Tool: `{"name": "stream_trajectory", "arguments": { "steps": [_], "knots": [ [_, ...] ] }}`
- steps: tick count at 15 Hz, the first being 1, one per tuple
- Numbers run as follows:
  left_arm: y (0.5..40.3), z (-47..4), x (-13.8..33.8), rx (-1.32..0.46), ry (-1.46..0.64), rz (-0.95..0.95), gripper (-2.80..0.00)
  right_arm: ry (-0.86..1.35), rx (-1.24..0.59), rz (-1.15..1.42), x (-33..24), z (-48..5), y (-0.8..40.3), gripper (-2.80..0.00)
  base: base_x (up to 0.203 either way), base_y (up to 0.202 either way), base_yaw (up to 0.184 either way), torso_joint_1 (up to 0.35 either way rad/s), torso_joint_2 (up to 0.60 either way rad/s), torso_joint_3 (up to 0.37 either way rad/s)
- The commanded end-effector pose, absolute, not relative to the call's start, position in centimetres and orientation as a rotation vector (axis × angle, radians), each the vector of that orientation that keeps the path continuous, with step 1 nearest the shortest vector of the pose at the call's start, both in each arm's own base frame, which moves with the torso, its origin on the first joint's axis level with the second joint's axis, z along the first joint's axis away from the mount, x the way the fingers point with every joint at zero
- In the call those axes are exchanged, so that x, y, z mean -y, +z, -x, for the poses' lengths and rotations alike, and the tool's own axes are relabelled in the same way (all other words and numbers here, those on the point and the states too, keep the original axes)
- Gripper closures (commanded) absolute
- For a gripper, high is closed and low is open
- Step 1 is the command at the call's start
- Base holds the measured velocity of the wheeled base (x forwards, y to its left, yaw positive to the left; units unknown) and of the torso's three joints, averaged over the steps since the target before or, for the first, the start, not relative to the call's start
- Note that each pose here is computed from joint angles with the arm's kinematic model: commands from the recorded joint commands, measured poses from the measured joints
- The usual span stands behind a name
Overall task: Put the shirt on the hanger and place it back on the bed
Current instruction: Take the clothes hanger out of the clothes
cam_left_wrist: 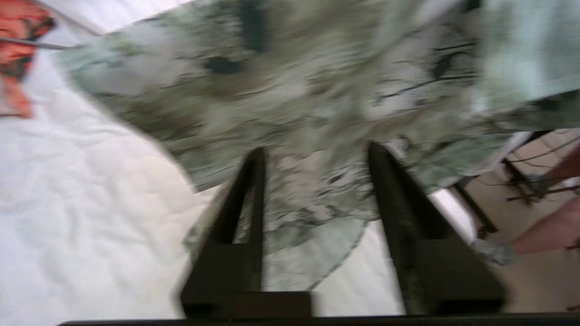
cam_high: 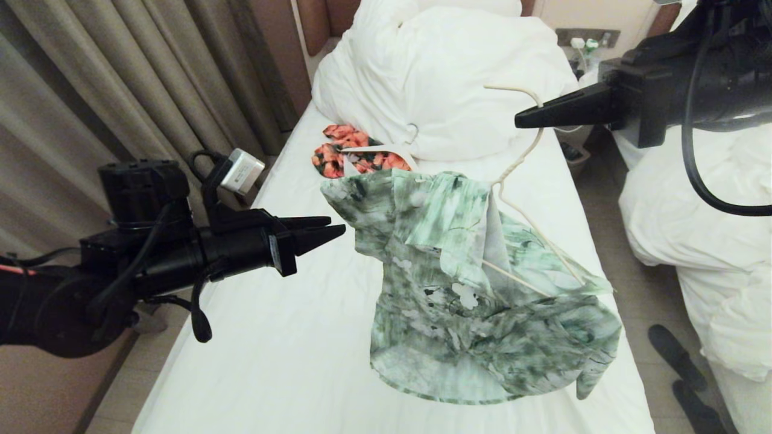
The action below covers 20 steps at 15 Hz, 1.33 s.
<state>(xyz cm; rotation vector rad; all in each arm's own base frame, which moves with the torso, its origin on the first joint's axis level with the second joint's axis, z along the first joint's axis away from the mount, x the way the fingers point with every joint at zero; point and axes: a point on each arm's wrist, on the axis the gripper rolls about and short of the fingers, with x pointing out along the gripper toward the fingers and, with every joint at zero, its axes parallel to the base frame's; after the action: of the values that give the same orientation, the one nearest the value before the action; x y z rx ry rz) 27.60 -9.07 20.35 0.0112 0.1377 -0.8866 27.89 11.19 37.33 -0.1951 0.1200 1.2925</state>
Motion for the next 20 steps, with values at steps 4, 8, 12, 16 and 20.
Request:
{"name": "stream_trajectory", "arguments": {
  "steps": [4, 8, 12, 16, 20],
  "knots": [
    [20.3, -28.8, 4.0, -0.085, -0.862, -0.084, -2.80, 1.355, -0.151, 0.188, -12.8, -27.5, 36.8, 0.00, 0.000, 0.000, 0.000, 0.000, 0.00, 0.000],
    [22.3, -27.7, 2.6, -0.012, -0.866, -0.113, -2.80, 1.394, -0.185, 0.179, -13.7, -27.3, 36.3, 0.00, 0.000, 0.000, 0.000, 0.000, 0.00, 0.000],
    [23.0, -26.7, 2.3, 0.012, -0.869, -0.122, -2.80, 1.478, -0.160, 0.172, -14.4, -26.9, 36.2, 0.00, 0.000, 0.000, 0.000, 0.000, 0.00, 0.000],
    [23.4, -26.0, 2.4, 0.027, -0.901, -0.124, -2.80, 1.456, -0.175, 0.208, -16.2, -26.8, 35.8, 0.00, 0.000, 0.000, 0.000, 0.000, 0.00, 0.000],
    [23.4, -25.7, 3.4, 0.025, -0.937, -0.116, -2.80, 1.457, -0.181, 0.226, -16.4, -24.5, 36.7, 0.00, 0.000, 0.000, 0.000, 0.000, 0.00, 0.000]
  ]
}}
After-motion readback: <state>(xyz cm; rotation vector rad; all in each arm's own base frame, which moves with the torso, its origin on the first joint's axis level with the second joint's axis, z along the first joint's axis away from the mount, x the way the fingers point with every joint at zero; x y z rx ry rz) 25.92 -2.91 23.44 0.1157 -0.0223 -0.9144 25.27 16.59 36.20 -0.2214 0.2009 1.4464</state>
